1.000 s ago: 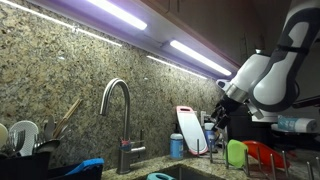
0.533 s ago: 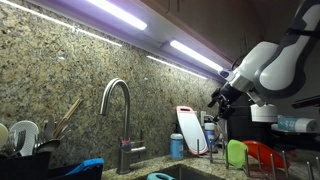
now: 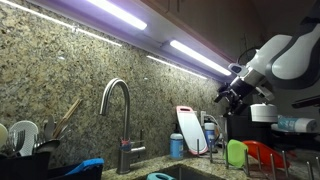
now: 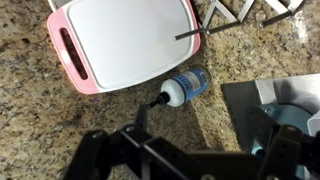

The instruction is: Put the empty container in the sink, push the soap bottle to the wall and bring the dish reck closer to the sink

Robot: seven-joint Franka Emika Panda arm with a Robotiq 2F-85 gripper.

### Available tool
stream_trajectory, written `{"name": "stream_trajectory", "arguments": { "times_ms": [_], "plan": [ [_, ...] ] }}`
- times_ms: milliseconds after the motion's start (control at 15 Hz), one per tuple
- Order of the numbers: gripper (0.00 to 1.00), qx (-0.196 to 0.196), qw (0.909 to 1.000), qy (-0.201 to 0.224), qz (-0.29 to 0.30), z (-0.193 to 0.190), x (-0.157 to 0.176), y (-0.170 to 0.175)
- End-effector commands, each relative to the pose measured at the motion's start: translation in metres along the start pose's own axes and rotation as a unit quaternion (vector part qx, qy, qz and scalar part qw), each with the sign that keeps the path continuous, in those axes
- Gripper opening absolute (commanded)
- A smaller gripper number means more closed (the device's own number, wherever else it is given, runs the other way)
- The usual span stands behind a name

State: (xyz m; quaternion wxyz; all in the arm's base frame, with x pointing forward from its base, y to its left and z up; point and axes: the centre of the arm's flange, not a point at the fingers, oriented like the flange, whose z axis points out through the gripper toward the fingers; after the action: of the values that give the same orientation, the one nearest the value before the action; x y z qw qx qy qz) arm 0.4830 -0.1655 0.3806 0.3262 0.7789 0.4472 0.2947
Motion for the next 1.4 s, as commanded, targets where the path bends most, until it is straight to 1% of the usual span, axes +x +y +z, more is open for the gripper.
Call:
{"name": "stream_trajectory", "arguments": {
  "times_ms": [0, 67, 133, 400, 467, 533, 667, 933, 1067, 1333],
  "plan": [
    [1.0, -0.021, 0.9988, 0.011, -0.043, -0.006, -0.029, -0.071],
    [1.0, -0.02, 0.9981, 0.008, -0.058, -0.009, -0.034, -0.072],
    [1.0, -0.001, 0.9994, -0.002, -0.035, -0.01, -0.016, -0.001],
    [1.0, 0.002, 0.9994, -0.004, -0.035, -0.01, -0.019, -0.003],
    [1.0, 0.017, 0.9992, -0.01, -0.034, -0.005, -0.019, 0.006],
    [1.0, 0.02, 0.9993, -0.014, -0.028, 0.001, -0.017, 0.009],
    [1.0, 0.028, 0.9987, -0.017, -0.04, 0.001, -0.017, 0.003],
    [1.0, 0.032, 0.9964, -0.016, -0.077, 0.001, -0.016, -0.027],
    [1.0, 0.032, 0.9939, -0.018, -0.104, 0.003, -0.017, -0.044],
    [1.0, 0.028, 0.9867, -0.007, -0.16, 0.0, -0.019, -0.073]
  ]
}}
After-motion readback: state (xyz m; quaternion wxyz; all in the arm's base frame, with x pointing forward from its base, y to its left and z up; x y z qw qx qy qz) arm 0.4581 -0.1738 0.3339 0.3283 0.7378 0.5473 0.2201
